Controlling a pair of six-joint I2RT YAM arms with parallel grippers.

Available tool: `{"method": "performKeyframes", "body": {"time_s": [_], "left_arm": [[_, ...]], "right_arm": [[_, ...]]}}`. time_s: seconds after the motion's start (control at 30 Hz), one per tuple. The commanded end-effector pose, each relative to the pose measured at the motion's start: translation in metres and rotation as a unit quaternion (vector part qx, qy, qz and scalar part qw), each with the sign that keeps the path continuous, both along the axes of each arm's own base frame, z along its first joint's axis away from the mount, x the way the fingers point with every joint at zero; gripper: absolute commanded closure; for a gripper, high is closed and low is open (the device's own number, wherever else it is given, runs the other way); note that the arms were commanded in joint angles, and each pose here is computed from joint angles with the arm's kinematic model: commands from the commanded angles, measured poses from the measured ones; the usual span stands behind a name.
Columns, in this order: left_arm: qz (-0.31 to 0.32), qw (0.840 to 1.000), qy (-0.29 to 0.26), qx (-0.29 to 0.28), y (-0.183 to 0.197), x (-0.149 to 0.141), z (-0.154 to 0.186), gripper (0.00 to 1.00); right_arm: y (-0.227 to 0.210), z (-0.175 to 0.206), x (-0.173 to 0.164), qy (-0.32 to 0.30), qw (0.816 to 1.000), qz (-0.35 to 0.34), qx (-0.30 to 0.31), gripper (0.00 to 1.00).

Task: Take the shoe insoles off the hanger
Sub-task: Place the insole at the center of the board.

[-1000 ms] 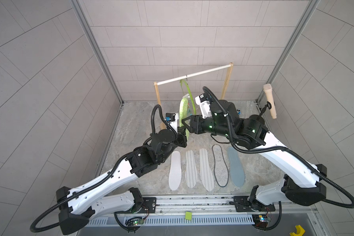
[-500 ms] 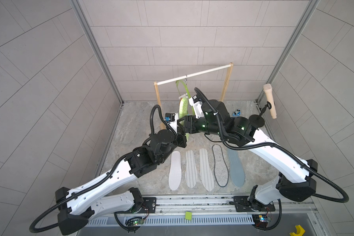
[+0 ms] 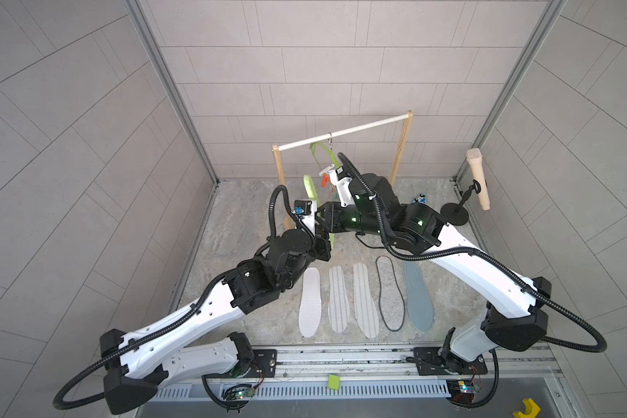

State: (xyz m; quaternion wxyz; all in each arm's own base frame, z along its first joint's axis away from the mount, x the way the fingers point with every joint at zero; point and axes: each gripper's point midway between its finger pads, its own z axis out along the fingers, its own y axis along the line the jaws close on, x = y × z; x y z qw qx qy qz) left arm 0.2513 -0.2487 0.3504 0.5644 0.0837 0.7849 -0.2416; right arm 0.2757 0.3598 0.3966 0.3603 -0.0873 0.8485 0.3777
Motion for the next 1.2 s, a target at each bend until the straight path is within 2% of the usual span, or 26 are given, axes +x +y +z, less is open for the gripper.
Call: {"method": "performKeyframes", "body": {"time_s": [0.0,0.17,0.33,0.37,0.4,0.47,0.5,0.57,0.7,0.8,0.97,1.03,1.1,1.17], "left_arm": [[-0.019,1.0,-0.024,-0.002,-0.009,-0.006,0.023,1.0],[-0.014,0.999,-0.031,0.013,-0.008,-0.006,0.024,1.0],[-0.009,0.999,-0.036,0.016,-0.006,-0.005,0.027,0.99],[-0.007,0.999,-0.037,0.016,-0.004,-0.005,0.027,0.9],[-0.006,0.999,-0.038,0.015,-0.003,-0.005,0.028,0.74],[-0.009,0.999,-0.04,0.01,-0.003,-0.007,0.031,0.49],[-0.012,0.999,-0.04,0.007,-0.001,-0.009,0.032,0.4],[-0.017,0.999,-0.039,-0.004,0.001,-0.013,0.036,0.29],[-0.042,0.998,-0.029,-0.04,0.009,-0.026,0.051,0.28],[-0.086,0.993,0.008,-0.084,0.011,-0.034,0.064,0.29],[-0.167,0.966,0.067,-0.189,0.008,-0.033,0.095,0.29],[-0.197,0.943,0.086,-0.252,0.004,-0.028,0.109,0.29],[-0.237,0.91,0.103,-0.323,-0.004,-0.022,0.125,0.29],[-0.268,0.886,0.111,-0.362,-0.013,-0.019,0.136,0.3]], "right_arm": [[0.005,0.006,0.002,-0.003,1.0,0.001,0.01,0.76],[0.003,0.01,0.001,-0.007,1.0,-0.001,0.014,0.92],[0.0,0.02,0.001,-0.016,0.999,-0.004,0.031,1.0],[-0.003,0.021,0.003,-0.015,0.999,-0.009,0.038,1.0],[-0.005,0.023,0.005,-0.016,0.999,-0.013,0.046,1.0],[-0.015,0.029,0.011,-0.016,0.997,-0.024,0.071,1.0],[-0.021,0.029,0.015,-0.015,0.996,-0.031,0.081,1.0],[-0.033,0.031,0.022,-0.014,0.994,-0.039,0.096,1.0],[-0.067,0.034,0.034,-0.005,0.992,-0.051,0.116,1.0],[-0.089,0.047,0.035,-0.016,0.988,-0.043,0.15,1.0],[-0.127,0.061,0.031,-0.016,0.978,-0.019,0.207,1.0],[-0.139,0.066,0.027,-0.017,0.975,-0.008,0.219,1.0],[-0.144,0.075,0.025,-0.016,0.969,0.011,0.245,1.0],[-0.142,0.083,0.022,-0.011,0.964,0.032,0.264,1.0]]}}
